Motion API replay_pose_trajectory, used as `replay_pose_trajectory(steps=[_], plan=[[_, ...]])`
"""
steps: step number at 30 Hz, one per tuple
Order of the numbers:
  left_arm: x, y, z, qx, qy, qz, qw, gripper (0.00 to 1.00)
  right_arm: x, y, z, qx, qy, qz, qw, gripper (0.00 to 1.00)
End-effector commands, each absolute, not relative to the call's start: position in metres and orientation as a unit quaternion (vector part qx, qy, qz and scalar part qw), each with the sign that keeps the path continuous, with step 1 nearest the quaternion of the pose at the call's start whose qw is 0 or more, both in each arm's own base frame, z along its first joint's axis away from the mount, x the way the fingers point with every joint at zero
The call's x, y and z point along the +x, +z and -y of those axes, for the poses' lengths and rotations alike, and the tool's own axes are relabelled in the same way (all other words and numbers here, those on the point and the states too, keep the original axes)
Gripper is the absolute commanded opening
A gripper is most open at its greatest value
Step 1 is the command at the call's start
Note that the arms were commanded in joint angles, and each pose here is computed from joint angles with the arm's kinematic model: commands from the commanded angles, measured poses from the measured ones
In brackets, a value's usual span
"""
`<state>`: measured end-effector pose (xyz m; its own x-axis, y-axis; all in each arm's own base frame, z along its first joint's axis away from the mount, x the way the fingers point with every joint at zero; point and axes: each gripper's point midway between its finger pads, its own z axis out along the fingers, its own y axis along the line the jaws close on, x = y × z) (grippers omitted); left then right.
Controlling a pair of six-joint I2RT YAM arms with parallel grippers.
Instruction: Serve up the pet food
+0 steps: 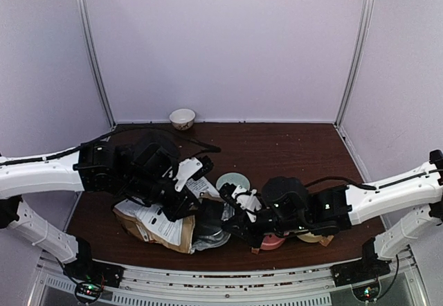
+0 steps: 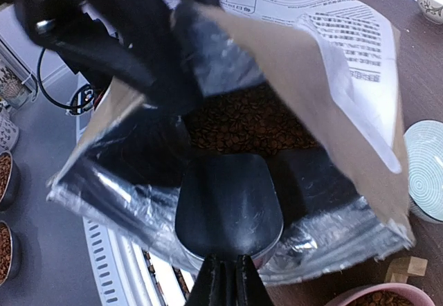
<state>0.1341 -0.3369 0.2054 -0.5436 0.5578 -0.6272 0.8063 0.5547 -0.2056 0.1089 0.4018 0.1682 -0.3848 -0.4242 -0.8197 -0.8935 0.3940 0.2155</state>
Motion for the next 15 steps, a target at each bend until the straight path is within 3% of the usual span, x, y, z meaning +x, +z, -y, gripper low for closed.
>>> replay_pose_trajectory(steps=[1,3,7,11,15], plan=[[0.148,0.245,0.354,0.359,-0.289,-0.828,0.321,0.39,0.117,0.153,-0.409,-0.421,0.33,-0.762,0.365,0.0],[0.162,0.259,0.339,0.325,-0.275,-0.835,0.348,0.55,0.119,0.146,-0.411,-0.424,0.322,-0.764,0.364,0.0],[0.198,0.25,0.289,0.227,-0.255,-0.873,0.349,0.67,0.121,0.13,-0.417,-0.431,0.307,-0.77,0.356,0.0],[0.229,0.2,0.223,0.111,-0.203,-0.916,0.329,0.65,0.122,0.12,-0.418,-0.433,0.294,-0.779,0.346,0.0],[0.241,0.154,0.177,0.038,-0.172,-0.937,0.301,0.55,0.126,0.108,-0.416,-0.43,0.273,-0.793,0.335,0.0]])
